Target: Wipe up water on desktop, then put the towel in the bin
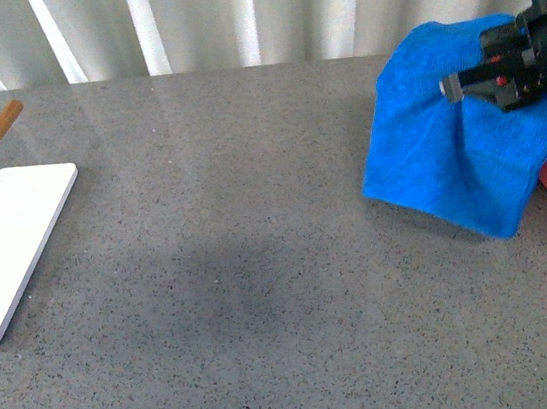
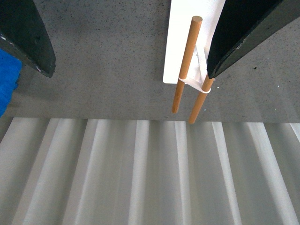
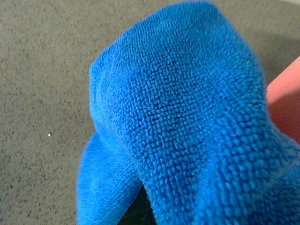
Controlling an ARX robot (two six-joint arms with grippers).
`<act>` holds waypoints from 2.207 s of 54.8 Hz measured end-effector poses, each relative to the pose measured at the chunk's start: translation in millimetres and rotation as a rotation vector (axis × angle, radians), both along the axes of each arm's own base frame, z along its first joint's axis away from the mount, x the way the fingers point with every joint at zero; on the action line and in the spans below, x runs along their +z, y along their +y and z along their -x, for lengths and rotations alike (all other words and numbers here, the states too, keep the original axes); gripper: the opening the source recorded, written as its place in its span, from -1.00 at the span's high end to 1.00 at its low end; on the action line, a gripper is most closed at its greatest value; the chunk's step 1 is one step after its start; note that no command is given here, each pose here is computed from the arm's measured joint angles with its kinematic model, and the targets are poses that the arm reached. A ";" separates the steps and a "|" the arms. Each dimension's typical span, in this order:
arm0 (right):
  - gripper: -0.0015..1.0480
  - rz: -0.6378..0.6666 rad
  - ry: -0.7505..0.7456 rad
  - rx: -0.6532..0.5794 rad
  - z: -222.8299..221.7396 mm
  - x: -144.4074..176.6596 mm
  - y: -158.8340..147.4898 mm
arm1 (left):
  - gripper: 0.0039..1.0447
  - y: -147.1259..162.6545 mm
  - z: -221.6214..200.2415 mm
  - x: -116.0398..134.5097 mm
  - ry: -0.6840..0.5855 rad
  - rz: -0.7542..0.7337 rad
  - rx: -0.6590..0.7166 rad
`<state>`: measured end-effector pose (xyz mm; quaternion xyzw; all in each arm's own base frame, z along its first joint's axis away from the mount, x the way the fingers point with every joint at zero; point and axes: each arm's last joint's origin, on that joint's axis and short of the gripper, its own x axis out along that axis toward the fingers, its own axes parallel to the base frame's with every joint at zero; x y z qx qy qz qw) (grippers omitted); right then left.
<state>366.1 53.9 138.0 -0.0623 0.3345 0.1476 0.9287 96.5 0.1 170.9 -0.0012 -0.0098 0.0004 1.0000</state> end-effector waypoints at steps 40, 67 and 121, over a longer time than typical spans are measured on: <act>0.93 0.096 -0.343 -0.167 -43.2 166.0 -75.1 | -0.88 0.0 0.0 0.0 0.000 0.000 0.000; 0.93 0.145 -0.059 -0.500 -10.1 124.0 -147.1 | -0.88 0.0 0.0 0.0 0.000 0.000 0.000; -0.69 0.116 0.429 -0.811 -31.6 60.8 -193.0 | -0.88 0.0 0.0 0.0 0.000 0.000 0.000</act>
